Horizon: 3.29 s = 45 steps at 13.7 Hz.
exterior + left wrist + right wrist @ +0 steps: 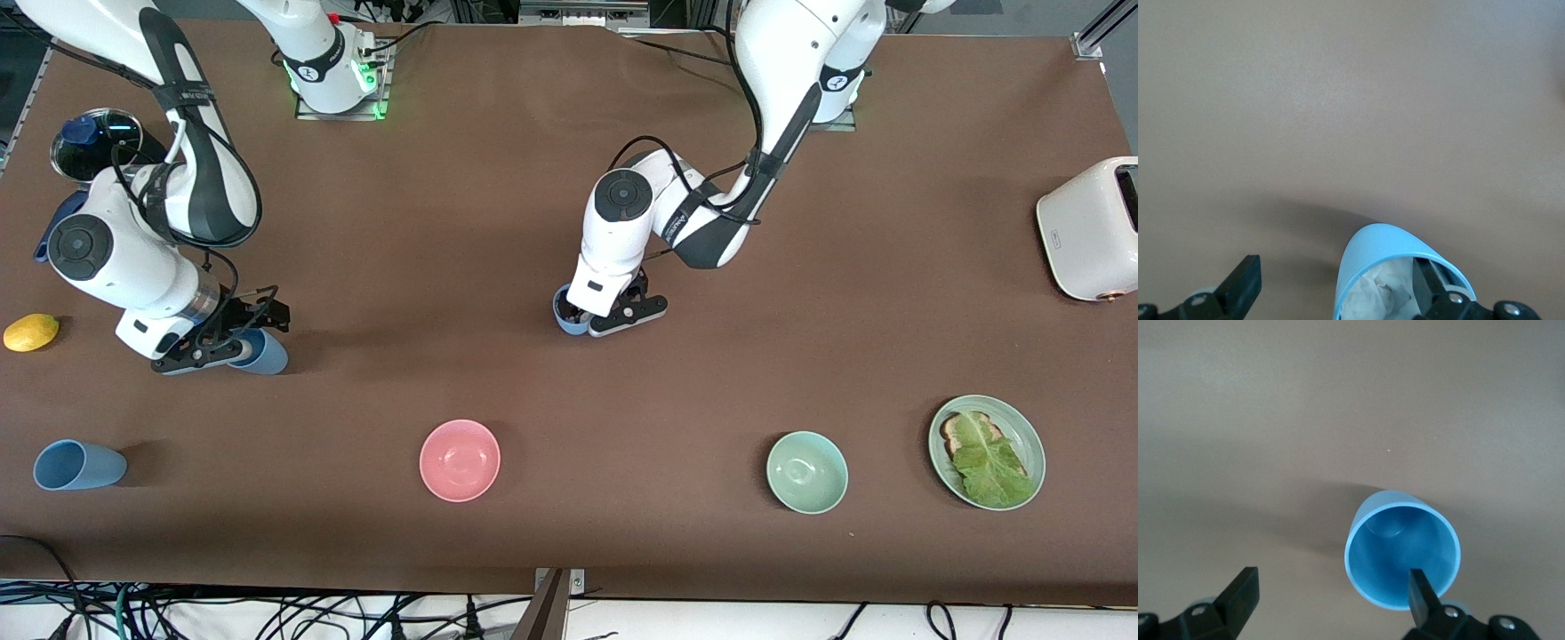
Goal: Stack blue cups with both arms
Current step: 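Carry the tissue cup to mid-table while the right gripper grasps the blue cup, then release the tissue cup with the left gripper while the right gripper lifts its cup, then carry the blue cup with the right gripper above the tissue cup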
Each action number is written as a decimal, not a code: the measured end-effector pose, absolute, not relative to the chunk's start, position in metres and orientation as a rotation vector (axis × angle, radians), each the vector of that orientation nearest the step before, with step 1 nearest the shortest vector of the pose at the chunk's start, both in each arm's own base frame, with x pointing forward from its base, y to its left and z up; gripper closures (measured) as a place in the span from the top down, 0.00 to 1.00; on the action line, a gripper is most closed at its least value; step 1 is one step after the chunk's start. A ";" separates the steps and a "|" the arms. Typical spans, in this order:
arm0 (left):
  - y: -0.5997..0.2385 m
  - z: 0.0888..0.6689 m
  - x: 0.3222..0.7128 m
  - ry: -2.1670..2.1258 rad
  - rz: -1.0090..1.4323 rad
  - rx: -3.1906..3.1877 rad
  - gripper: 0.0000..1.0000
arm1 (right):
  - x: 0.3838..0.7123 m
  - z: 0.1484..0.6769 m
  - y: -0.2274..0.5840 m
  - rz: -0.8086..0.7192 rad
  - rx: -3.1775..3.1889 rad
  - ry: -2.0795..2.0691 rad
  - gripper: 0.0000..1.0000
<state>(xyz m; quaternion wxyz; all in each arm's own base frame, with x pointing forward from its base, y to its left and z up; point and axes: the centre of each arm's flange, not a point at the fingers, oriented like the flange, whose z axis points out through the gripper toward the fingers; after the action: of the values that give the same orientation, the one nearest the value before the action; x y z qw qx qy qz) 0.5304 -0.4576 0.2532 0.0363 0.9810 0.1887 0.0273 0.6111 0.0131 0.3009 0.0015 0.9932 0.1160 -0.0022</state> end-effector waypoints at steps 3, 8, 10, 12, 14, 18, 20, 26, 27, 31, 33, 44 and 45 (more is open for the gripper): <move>-0.459 0.268 0.535 0.500 0.117 3.009 1.00 | 0.613 0.298 0.013 0.008 3.114 0.382 0.99; -0.442 0.350 0.536 0.355 0.100 3.098 1.00 | 0.613 0.278 0.007 -0.016 3.115 0.386 0.96; -0.434 0.394 0.531 0.299 0.047 3.123 1.00 | 0.614 0.270 0.003 -0.019 3.116 0.383 0.95; -0.415 0.434 0.535 0.242 0.008 3.147 1.00 | 0.613 0.263 0.002 -0.036 3.117 0.381 0.94; -0.379 0.463 0.551 0.217 -0.023 3.132 1.00 | 0.612 0.258 0.000 -0.048 3.119 0.377 0.87; -0.282 0.507 0.582 0.097 -0.061 3.139 1.00 | 0.611 0.250 -0.003 -0.068 3.120 0.375 0.44; -0.248 0.531 0.583 0.143 -0.058 3.144 1.00 | 0.611 0.249 -0.008 -0.070 3.121 0.370 0.22; -0.106 0.584 0.595 0.395 -0.008 3.129 1.00 | 0.617 0.271 0.008 -0.031 3.125 0.419 0.05; -0.096 0.589 0.592 0.420 -0.013 3.130 1.00 | 0.619 0.285 0.015 -0.037 3.126 0.437 0.05; -0.040 0.596 0.587 0.587 -0.065 3.080 1.00 | 0.622 0.350 0.056 -0.084 3.149 0.434 0.05; -0.003 0.601 0.584 0.644 -0.082 3.017 1.00 | 0.617 0.367 0.086 -0.131 3.160 0.393 0.05; 0.005 0.623 0.540 0.104 -0.251 3.051 1.00 | 0.533 0.429 0.369 -0.150 3.143 0.081 0.05; 0.000 0.624 0.535 0.089 -0.287 3.049 1.00 | 0.524 0.427 0.390 -0.147 3.143 0.049 0.05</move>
<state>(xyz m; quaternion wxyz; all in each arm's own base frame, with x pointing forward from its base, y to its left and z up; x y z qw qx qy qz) 0.5347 0.0001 0.6240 0.0389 0.9944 0.0290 -0.0935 0.5239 0.3895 0.4274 -0.0024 0.9988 0.0157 -0.0467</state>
